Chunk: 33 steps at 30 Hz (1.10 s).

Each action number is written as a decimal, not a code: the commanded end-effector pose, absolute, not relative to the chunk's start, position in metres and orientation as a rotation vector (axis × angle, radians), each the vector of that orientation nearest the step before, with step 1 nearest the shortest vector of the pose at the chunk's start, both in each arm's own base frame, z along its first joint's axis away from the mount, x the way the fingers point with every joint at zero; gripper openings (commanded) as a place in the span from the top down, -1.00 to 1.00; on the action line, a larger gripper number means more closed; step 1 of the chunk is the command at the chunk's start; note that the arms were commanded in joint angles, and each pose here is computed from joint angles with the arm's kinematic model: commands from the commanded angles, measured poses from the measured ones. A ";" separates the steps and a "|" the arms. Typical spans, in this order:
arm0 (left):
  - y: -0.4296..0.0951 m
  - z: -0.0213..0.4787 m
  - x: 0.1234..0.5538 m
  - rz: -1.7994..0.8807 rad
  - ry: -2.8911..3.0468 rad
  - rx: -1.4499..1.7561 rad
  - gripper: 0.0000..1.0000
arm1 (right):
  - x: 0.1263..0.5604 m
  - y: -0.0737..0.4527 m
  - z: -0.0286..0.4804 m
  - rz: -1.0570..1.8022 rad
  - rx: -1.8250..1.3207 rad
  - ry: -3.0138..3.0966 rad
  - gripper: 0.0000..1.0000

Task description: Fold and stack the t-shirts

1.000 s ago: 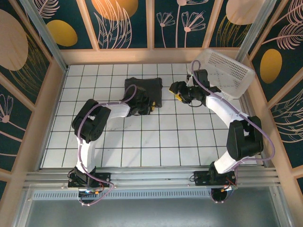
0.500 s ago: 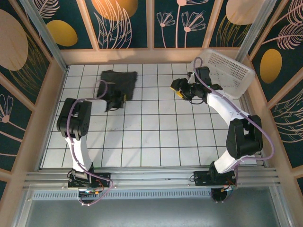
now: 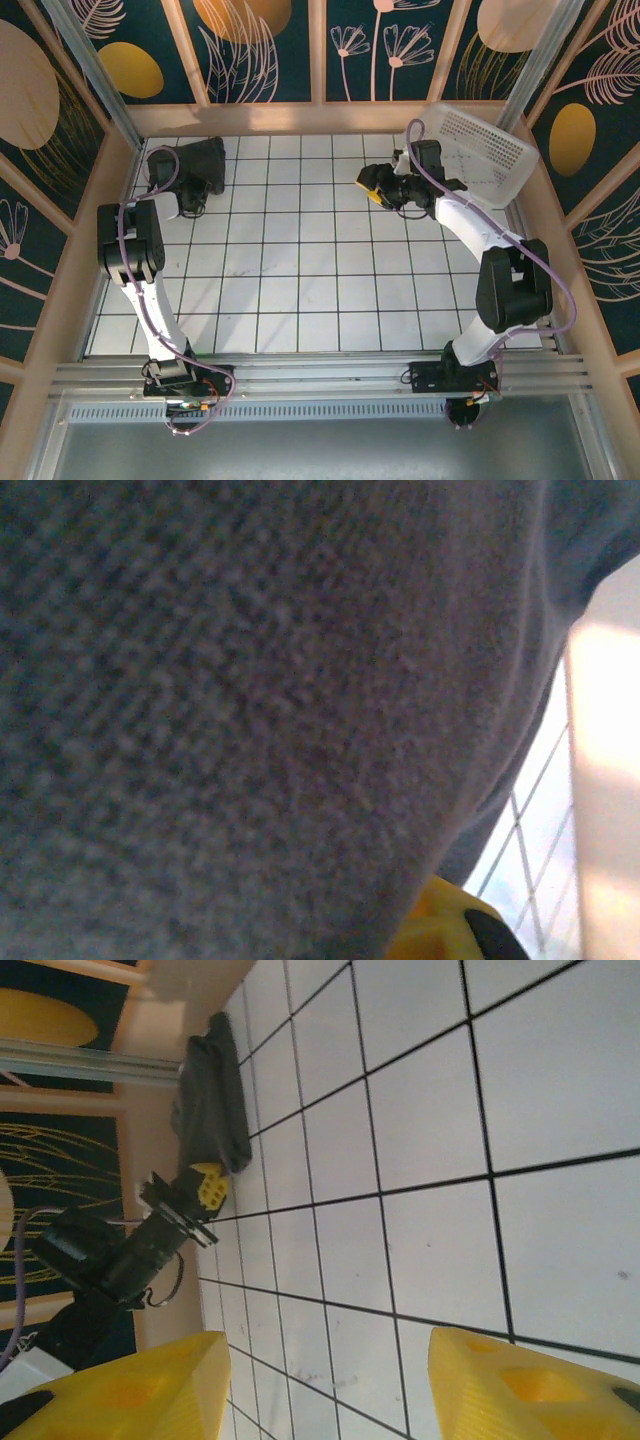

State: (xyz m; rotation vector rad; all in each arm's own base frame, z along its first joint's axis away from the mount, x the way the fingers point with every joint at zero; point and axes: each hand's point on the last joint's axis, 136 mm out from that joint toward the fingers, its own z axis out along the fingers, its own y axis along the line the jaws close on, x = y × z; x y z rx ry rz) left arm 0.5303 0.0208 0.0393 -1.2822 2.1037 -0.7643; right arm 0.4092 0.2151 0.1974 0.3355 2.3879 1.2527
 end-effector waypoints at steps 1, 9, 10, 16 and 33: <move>0.024 0.049 0.518 -0.672 2.159 -1.175 1.00 | 0.406 0.221 0.243 1.343 0.179 2.186 -0.10; 0.034 0.084 0.507 -0.579 2.126 -1.127 0.56 | 0.409 0.203 0.268 1.261 0.224 2.086 -0.32; 0.035 0.091 0.503 -0.571 2.122 -1.129 0.11 | 0.411 0.196 0.268 1.231 0.257 2.090 -0.63; 0.040 0.161 0.458 -0.504 2.004 -1.089 -0.98 | 0.418 0.136 0.271 1.097 0.459 2.081 -0.98; 0.085 0.218 0.320 0.349 1.763 -0.648 -0.98 | 0.370 -0.015 0.240 0.059 0.448 1.741 -0.97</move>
